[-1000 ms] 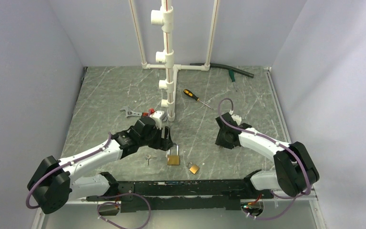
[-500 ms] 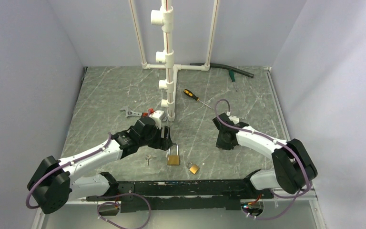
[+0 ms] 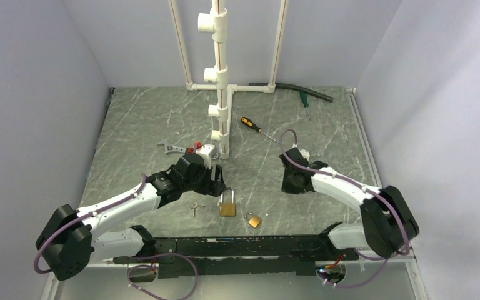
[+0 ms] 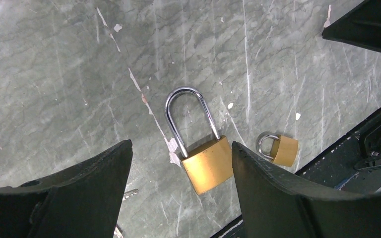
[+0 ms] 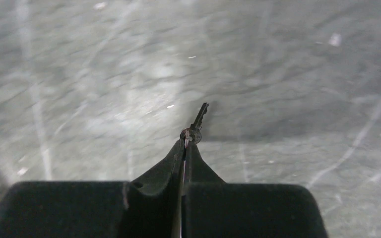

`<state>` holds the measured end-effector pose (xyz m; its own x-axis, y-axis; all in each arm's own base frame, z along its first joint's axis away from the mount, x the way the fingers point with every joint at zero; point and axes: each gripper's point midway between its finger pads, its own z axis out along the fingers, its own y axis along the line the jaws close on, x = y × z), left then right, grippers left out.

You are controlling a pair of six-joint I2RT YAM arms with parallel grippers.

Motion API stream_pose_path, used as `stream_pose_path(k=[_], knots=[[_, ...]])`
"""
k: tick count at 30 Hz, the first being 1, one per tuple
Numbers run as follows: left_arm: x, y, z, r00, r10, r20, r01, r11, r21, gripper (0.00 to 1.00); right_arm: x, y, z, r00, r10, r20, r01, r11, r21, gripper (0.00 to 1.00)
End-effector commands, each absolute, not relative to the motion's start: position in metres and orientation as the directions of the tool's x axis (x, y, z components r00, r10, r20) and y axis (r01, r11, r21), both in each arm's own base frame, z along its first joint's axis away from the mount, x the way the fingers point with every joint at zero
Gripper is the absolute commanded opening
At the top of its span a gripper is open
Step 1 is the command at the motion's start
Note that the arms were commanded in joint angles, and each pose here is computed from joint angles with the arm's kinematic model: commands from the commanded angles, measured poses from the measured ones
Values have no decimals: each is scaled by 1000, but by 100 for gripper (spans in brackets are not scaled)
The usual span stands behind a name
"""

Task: Unlock with the key

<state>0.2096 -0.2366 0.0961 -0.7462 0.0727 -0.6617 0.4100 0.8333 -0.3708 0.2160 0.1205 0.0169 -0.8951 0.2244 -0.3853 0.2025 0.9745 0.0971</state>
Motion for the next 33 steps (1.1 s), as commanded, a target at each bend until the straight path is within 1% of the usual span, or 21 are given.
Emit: stream_pose_path(k=[1, 5, 9, 15, 20, 24, 29, 33], knots=[[215, -253, 120, -718, 38, -695, 446, 792, -418, 78, 226, 166, 57, -860, 117, -496, -61, 943, 328, 0], [214, -268, 130, -729, 7, -685, 461, 745, -483, 77, 218, 202, 97, -804, 96, -586, -266, 824, 500, 0], [211, -279, 139, -748, -24, -663, 461, 701, -545, 76, 204, 223, 133, -737, 80, -671, -443, 692, 570, 0], [202, -297, 177, -752, -100, -651, 488, 580, -652, 76, 174, 247, 183, -597, 56, -800, -685, 483, 546, 0], [199, -300, 219, -737, -199, -646, 491, 500, -713, 71, 148, 265, 208, -477, 36, -878, -821, 337, 460, 0], [196, -300, 234, -739, -208, -640, 492, 483, -725, 70, 132, 283, 213, -388, -20, -921, -882, 298, 365, 0], [193, -297, 242, -734, -219, -643, 495, 476, -727, 65, 133, 297, 207, -363, -69, -929, -882, 346, 319, 0], [190, -290, 229, -757, -198, -623, 459, 516, -723, 64, 137, 303, 207, -342, -70, -937, -876, 385, 290, 0]])
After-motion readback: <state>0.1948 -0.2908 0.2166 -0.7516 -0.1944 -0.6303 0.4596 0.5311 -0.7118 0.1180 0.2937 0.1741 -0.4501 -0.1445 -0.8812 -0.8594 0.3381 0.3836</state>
